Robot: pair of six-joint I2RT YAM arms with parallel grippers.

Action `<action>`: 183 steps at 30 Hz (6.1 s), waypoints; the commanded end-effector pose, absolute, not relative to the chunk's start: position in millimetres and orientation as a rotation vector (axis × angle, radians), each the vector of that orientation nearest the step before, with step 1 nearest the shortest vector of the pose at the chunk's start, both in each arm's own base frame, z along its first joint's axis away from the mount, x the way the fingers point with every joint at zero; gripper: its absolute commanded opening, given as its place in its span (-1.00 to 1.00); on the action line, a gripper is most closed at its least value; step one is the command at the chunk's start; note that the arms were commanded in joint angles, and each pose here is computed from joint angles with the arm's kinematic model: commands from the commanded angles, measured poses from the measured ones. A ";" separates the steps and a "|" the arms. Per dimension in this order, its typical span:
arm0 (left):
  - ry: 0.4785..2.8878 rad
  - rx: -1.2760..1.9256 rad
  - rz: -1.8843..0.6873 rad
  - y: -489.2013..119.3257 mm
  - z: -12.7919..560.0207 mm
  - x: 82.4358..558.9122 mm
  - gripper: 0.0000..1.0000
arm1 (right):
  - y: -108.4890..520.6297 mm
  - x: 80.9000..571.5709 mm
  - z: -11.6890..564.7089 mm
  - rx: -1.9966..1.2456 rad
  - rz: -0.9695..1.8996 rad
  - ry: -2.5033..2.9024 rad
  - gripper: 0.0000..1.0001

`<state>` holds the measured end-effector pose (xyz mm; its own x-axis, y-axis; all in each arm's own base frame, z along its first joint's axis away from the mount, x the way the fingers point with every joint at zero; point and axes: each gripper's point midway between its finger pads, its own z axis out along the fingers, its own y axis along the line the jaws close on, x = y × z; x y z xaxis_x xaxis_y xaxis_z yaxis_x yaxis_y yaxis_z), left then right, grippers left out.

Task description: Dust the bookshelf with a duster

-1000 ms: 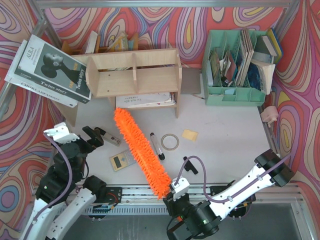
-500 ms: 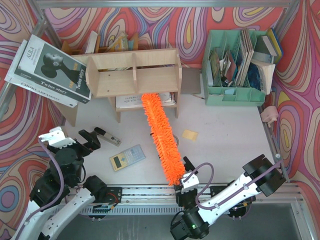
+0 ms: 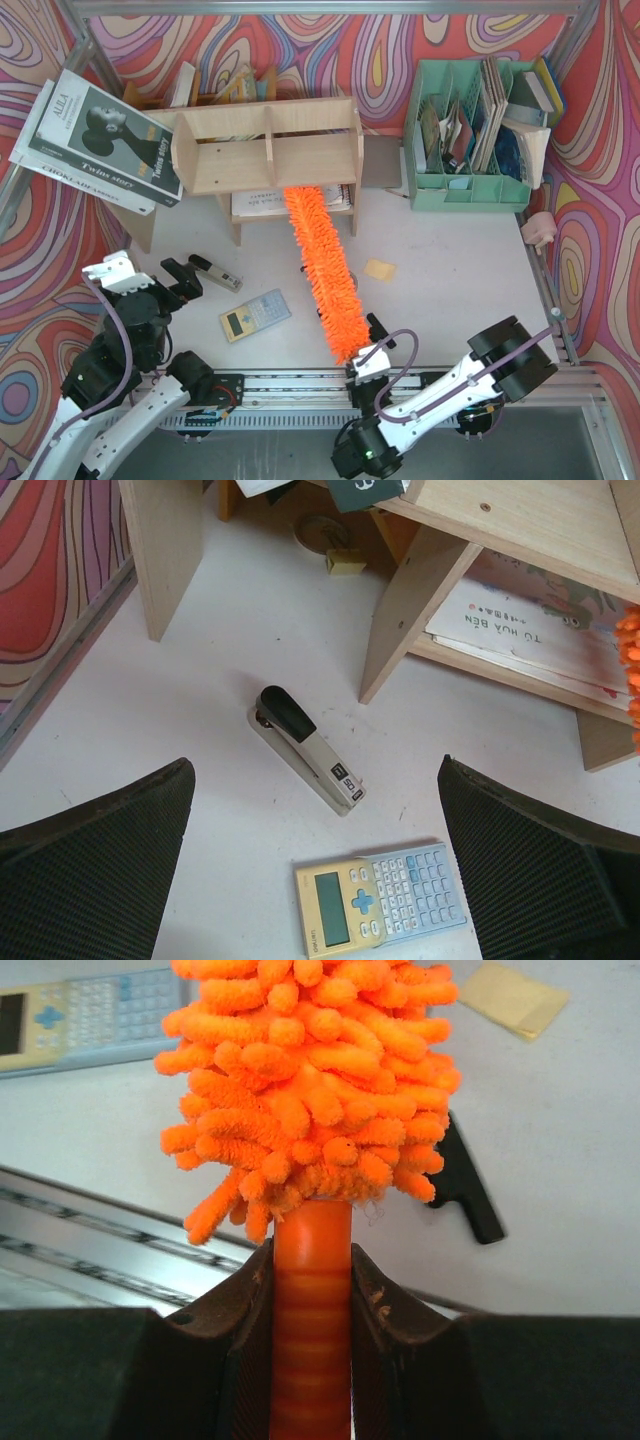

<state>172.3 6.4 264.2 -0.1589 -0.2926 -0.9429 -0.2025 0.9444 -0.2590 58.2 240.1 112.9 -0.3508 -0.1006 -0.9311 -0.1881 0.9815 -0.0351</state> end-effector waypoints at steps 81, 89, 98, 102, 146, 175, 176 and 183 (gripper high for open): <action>1.796 -0.341 -0.026 -0.7 259.4 181.5 0.97 | 343.2 98.7 128.9 -0.280 0.391 1.869 -1.00; 1.804 -0.336 -0.023 -2.8 258.0 183.3 0.96 | 249.4 120.1 121.7 0.140 0.204 1.881 -1.00; 1.817 -0.328 -0.006 -4.1 255.6 185.6 0.97 | 298.4 110.9 124.5 -0.084 0.230 1.888 -1.00; 1.821 -0.325 -0.004 -4.8 255.0 186.1 0.97 | 334.2 100.7 130.9 -0.294 0.426 1.863 -1.00; 1.817 -0.327 -0.017 -5.1 255.9 185.1 0.97 | 370.1 94.6 133.2 -0.379 0.469 1.864 -1.00; 1.835 -0.312 -0.010 -8.8 253.0 187.7 0.97 | 229.4 119.7 133.1 0.287 0.251 1.812 -1.00; 1.835 -0.311 -0.010 -8.9 253.1 187.8 0.97 | 228.3 118.8 130.4 0.297 0.250 1.826 -1.00; 1.839 -0.308 -0.007 -9.6 252.4 188.4 0.97 | 263.1 100.0 101.3 0.163 0.362 2.024 -1.00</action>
